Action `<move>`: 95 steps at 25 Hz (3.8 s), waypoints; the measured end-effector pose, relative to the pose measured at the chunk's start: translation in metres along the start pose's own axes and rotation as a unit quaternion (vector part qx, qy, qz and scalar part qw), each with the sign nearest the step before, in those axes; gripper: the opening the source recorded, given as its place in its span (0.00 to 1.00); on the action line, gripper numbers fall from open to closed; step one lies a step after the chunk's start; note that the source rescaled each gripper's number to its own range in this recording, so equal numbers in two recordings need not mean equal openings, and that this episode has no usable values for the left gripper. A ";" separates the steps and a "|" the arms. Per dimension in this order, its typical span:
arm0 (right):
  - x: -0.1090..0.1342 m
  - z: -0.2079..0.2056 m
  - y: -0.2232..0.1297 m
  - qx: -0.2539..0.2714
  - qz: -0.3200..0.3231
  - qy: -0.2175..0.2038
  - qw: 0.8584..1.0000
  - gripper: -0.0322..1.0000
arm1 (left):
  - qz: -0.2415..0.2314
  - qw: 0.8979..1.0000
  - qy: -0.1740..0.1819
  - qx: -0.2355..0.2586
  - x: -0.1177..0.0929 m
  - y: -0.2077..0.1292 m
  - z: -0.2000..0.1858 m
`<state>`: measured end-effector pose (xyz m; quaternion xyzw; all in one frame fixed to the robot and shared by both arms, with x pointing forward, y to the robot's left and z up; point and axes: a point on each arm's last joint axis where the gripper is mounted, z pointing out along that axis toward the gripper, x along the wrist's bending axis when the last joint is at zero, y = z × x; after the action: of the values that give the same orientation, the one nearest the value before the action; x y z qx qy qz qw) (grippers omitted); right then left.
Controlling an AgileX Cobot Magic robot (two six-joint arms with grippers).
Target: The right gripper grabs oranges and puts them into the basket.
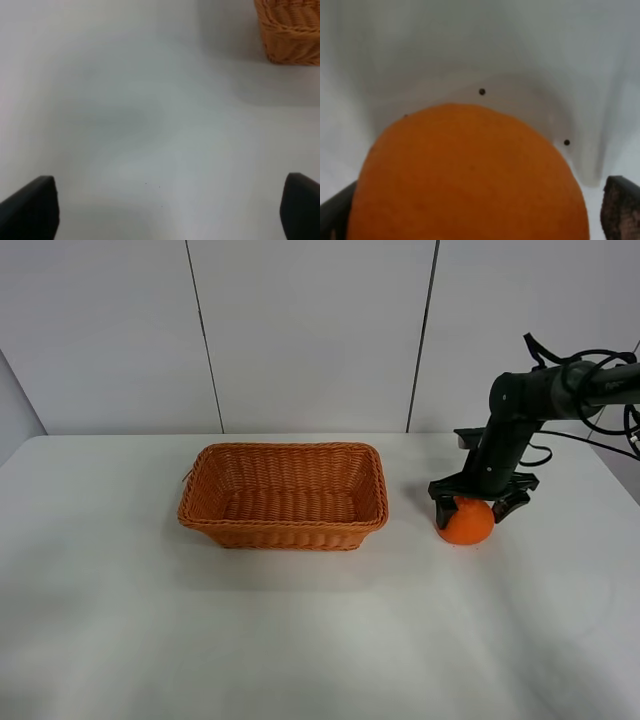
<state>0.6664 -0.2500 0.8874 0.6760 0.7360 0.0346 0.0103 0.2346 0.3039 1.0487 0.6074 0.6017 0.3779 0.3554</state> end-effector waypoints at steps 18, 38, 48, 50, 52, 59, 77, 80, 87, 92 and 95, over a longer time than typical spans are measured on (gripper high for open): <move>0.003 -0.110 0.027 -0.069 -0.011 -0.007 0.998 0.03 | 0.000 1.000 0.000 0.000 0.000 0.000 0.000; 0.205 -0.163 0.017 -0.204 -0.215 0.035 0.955 0.03 | 0.000 1.000 0.000 0.000 0.000 0.000 0.000; 0.252 -0.054 0.024 -0.171 -0.235 0.042 0.956 0.18 | 0.000 1.000 0.000 0.000 0.000 0.000 0.000; 0.252 -0.051 0.024 -0.167 -0.231 0.042 0.958 0.48 | 0.000 1.000 0.000 0.000 0.000 0.000 0.000; 0.252 -0.051 0.024 -0.166 -0.229 0.045 0.958 0.80 | 0.000 1.000 0.000 0.000 0.000 0.000 0.000; 0.251 -0.062 0.018 -0.145 -0.239 0.045 0.959 1.00 | 0.000 1.000 0.000 0.000 0.000 0.000 0.000; 0.126 -0.142 0.065 -0.173 -0.127 0.021 0.977 1.00 | 0.000 1.000 0.000 0.000 0.000 0.000 0.000; 0.075 -0.140 0.076 -0.170 -0.081 0.007 0.982 1.00 | 0.000 1.000 0.000 0.000 0.000 0.000 0.000; -0.031 -0.143 0.082 -0.172 0.023 -0.006 0.985 1.00 | 0.000 1.000 0.000 0.000 0.000 0.000 0.000; -0.058 -0.147 0.078 -0.174 0.050 -0.004 0.983 0.96 | 0.000 1.000 0.000 0.000 0.000 0.000 0.000; -0.057 -0.155 0.070 -0.171 0.047 -0.002 0.984 0.96 | 0.000 1.000 0.000 0.000 0.000 0.000 0.000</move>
<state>0.7311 -0.3062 1.0450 0.6983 0.6865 0.1592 0.1255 0.2346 0.3039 1.0487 0.6074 0.6017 0.3779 0.3554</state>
